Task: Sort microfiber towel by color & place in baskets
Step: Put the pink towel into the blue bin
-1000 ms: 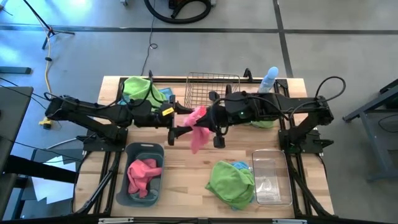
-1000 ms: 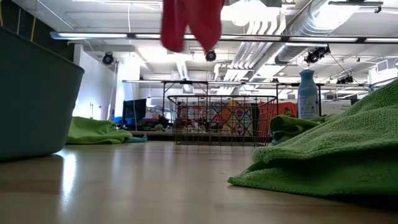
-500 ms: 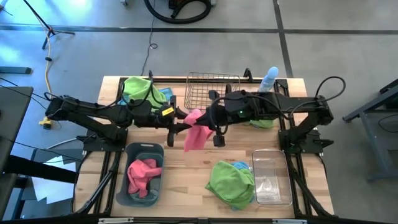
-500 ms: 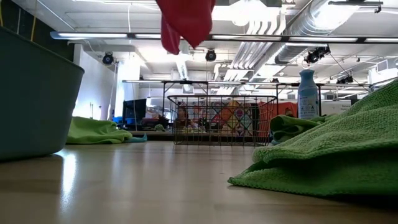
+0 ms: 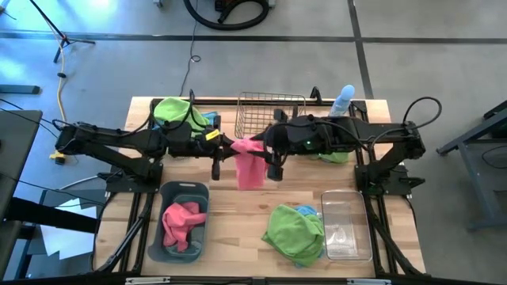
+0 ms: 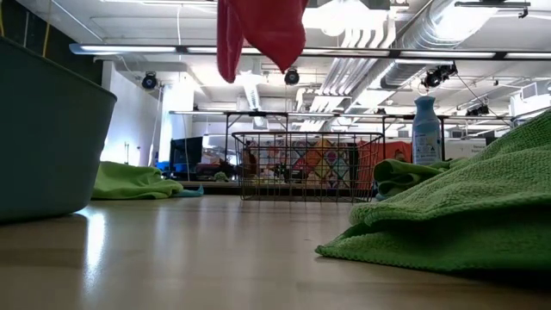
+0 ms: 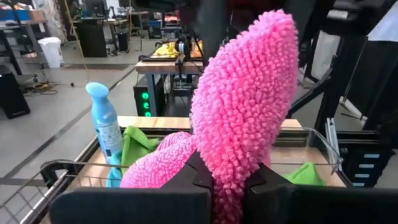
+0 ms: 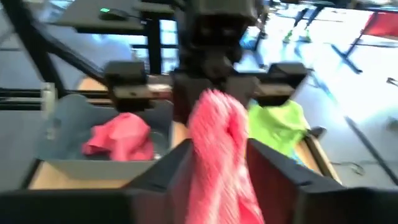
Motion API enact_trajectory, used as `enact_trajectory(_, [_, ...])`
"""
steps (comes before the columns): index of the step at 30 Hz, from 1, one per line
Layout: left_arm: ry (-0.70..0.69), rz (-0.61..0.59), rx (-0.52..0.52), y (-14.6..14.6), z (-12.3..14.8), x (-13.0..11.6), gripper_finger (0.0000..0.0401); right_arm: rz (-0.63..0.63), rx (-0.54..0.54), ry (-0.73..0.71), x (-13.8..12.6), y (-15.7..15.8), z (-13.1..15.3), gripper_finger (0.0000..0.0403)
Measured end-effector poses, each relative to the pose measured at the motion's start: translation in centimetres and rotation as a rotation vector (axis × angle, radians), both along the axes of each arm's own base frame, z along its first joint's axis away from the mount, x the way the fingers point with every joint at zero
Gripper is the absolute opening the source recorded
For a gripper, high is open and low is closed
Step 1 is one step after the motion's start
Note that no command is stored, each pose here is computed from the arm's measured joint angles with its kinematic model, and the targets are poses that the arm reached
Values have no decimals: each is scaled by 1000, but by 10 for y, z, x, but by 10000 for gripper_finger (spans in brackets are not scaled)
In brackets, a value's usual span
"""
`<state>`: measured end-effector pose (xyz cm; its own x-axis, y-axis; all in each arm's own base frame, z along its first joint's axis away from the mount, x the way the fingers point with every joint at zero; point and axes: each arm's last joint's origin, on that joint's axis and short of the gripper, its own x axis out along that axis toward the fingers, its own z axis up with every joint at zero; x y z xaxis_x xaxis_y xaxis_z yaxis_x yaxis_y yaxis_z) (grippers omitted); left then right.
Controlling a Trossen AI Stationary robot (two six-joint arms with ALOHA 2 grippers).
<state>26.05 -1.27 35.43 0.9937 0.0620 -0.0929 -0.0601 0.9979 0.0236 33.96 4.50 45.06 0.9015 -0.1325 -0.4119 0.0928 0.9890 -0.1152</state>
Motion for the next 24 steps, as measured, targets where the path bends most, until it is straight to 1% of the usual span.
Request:
enact_trajectory(4, [48, 12, 3, 4, 2, -12, 1, -28, -22, 39, -15, -2, 4, 245])
enact_trajectory(6, [60, 14, 3, 5, 4, -20, 1, -41, -6, 56, -24, -4, 7, 271])
enact_trajectory(8, [101, 17, 5, 6, 5, -31, 1, -59, 13, 94, -32, -6, 7, 286])
enact_trajectory(10, [165, 20, 1, 7, 4, -45, 1, -86, 39, 137, -40, -7, 6, 292])
enact_trajectory(13, [209, 40, -32, 8, 6, -68, 1, -125, 69, 213, -52, -9, 2, 293])
enact_trajectory(16, [209, 52, -85, 9, 12, -91, 1, -171, 73, 287, -61, -11, -3, 293])
enact_trajectory(19, [221, 55, -138, 8, 14, -114, 0, -229, 42, 372, -69, -14, -9, 293])
enact_trajectory(22, [326, 52, -185, 6, 17, -136, 0, -283, 16, 441, -75, -16, -13, 293])
enact_trajectory(24, [382, 59, -237, 5, 25, -149, 0, -303, 6, 462, -77, -17, -17, 293])
